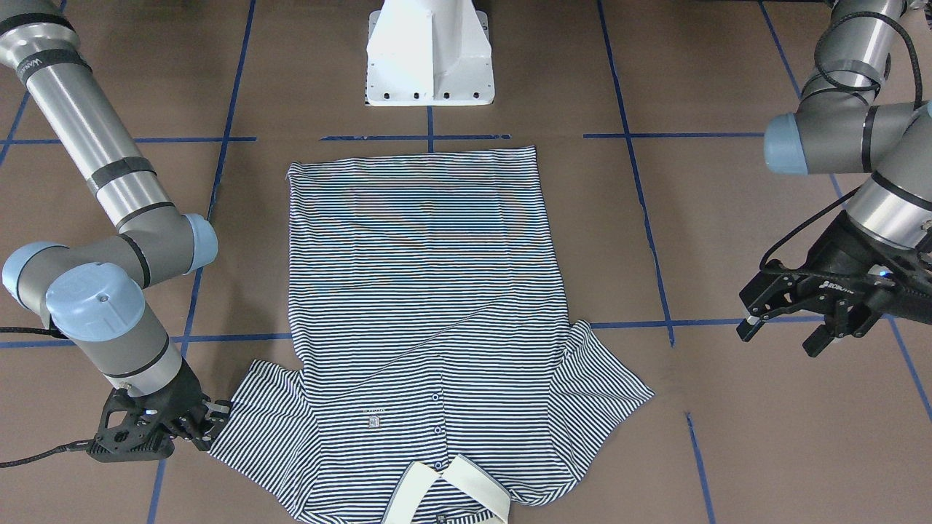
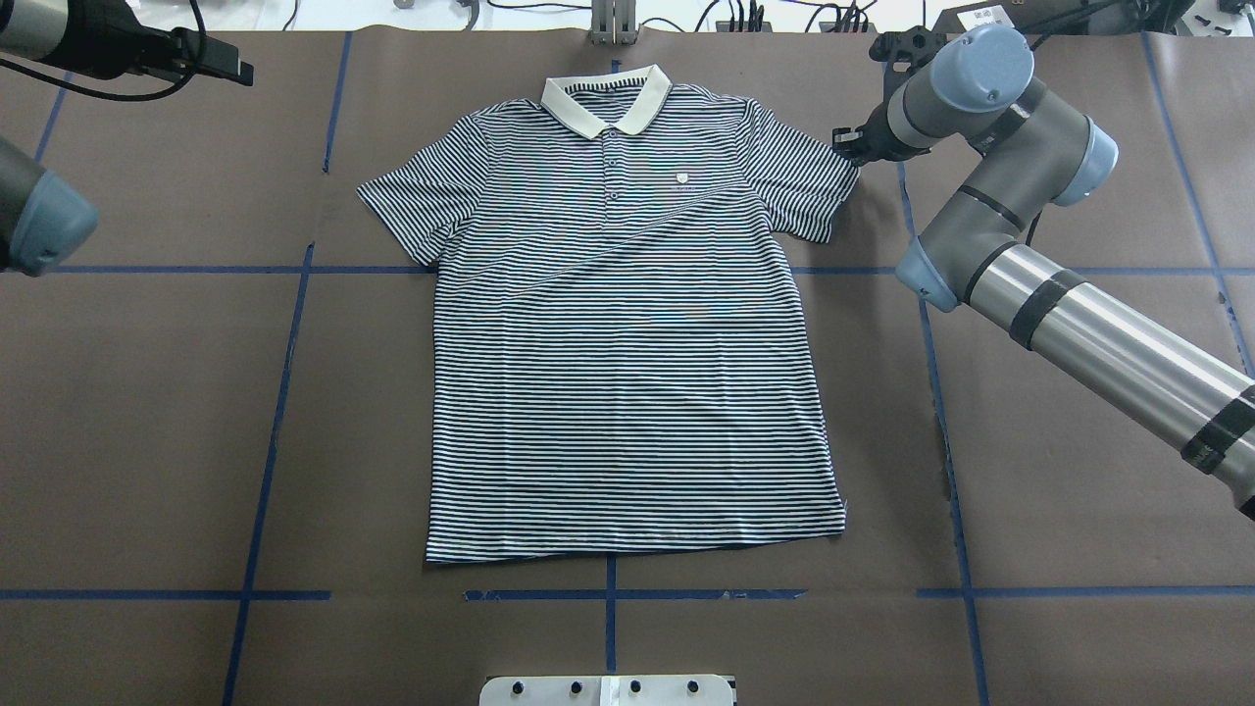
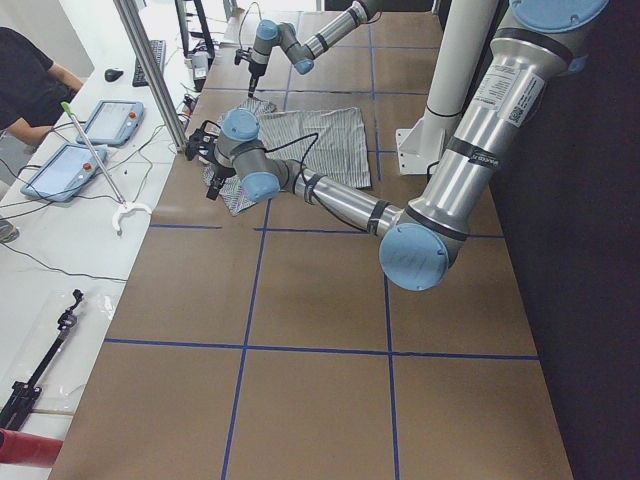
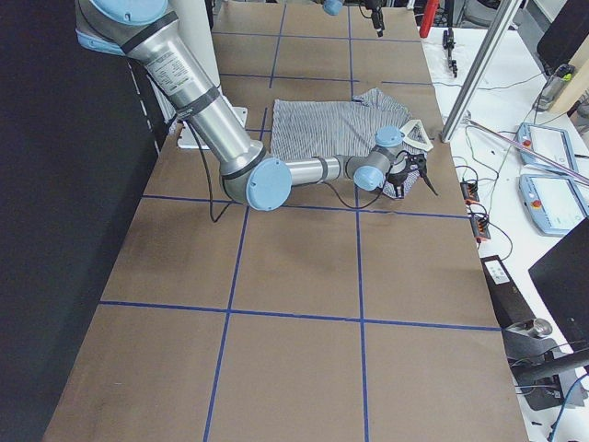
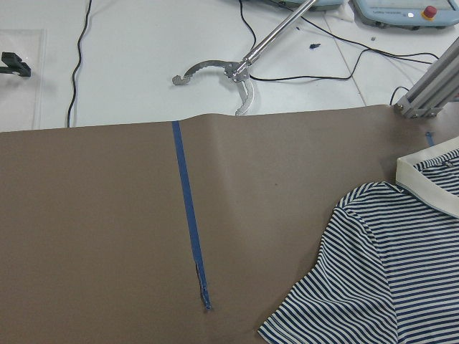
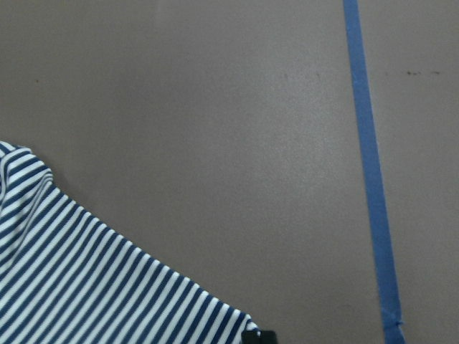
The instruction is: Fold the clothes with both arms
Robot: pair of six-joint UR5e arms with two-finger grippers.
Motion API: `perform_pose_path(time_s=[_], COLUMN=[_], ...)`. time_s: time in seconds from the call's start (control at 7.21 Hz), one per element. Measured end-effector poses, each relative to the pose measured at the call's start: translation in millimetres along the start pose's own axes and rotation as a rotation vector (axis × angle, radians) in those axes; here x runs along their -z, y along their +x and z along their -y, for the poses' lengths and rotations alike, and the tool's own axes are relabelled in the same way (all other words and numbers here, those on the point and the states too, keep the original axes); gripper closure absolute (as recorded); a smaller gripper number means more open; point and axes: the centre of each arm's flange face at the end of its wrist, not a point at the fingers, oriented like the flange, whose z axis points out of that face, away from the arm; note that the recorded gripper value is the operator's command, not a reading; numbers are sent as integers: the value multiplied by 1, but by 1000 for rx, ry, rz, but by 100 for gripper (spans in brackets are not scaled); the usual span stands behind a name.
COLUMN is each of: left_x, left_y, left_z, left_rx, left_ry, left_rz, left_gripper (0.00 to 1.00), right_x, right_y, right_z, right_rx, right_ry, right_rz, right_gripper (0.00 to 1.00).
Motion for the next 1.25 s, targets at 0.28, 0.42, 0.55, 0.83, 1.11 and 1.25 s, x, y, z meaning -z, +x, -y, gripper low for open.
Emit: perform_pose_path(time_s=[0.28, 0.42, 0.55, 0.83, 1.11, 1.25], left_x=[2, 4, 5, 6, 6, 7], left_y=[3, 6, 6, 6, 4, 4], left_z=[0, 1, 1, 0, -3, -4], left_rx=[22, 25, 26, 27, 28, 29], left_ry=[2, 4, 5, 4, 3, 3], left_rz=[-7, -11, -13, -13, -12, -12], left_gripper=[0, 0, 0, 0, 0, 0], right_x=[23, 45, 64, 73, 58, 45], right_y=[-27, -49, -74, -136, -212, -242], right_z=[10, 12, 11, 8, 22, 21], right_rx=[8, 24, 48, 88, 99, 104], right_ry=[10, 4, -4, -15, 7, 26], right_rz=[63, 131, 192, 239, 179, 131], right_gripper=[100, 100, 100, 100, 100, 27])
